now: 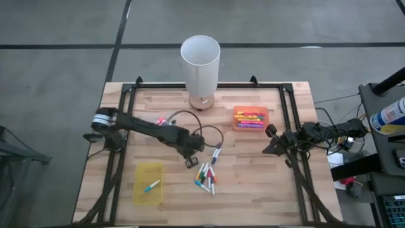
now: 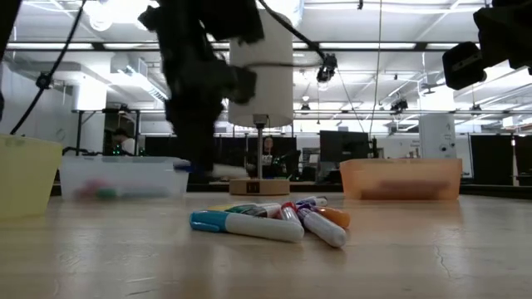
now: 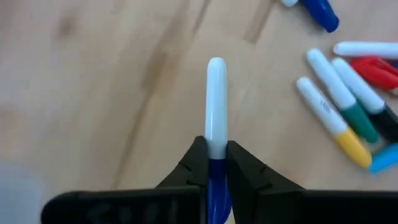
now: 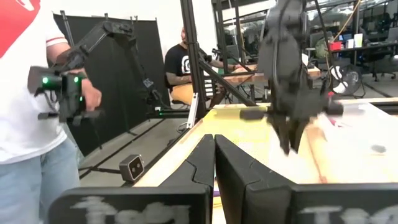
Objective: Pick & Place Markers
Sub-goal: Put the left small blue highlighter pen into the yellow bin
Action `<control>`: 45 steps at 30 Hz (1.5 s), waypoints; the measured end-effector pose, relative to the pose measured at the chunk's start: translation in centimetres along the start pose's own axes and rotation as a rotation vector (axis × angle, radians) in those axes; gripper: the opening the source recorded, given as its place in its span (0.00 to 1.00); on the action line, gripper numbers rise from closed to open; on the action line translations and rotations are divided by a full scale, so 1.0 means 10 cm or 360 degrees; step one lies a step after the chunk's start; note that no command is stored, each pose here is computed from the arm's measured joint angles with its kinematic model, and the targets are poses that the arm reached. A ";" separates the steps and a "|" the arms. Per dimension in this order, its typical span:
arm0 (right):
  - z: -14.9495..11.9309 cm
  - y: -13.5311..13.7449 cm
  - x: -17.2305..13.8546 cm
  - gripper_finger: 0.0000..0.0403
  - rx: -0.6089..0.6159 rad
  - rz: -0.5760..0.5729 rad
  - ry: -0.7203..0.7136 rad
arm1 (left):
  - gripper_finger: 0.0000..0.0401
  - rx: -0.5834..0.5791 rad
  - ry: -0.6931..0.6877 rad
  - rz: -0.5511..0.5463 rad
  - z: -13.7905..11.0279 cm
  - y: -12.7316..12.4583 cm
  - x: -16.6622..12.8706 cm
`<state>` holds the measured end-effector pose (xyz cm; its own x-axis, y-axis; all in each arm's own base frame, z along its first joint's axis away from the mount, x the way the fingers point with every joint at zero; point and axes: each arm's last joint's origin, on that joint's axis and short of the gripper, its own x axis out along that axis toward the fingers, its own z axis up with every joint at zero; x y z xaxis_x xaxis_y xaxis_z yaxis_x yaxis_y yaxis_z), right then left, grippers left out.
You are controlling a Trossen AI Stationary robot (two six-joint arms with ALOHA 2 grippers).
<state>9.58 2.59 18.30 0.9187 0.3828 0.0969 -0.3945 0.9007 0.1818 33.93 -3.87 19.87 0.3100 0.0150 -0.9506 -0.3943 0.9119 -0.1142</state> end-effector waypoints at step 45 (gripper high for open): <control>0.00 0.00 0.00 0.02 0.0001 -0.0001 0.0002 | 0.06 -0.0386 0.0052 0.0046 -2.20 -0.84 -1.13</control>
<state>9.59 2.59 18.28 0.9189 0.3828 0.0955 -0.3942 0.9007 0.1824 14.68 -20.73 25.23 0.2692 0.0226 -0.9628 -0.5998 0.7861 -0.1492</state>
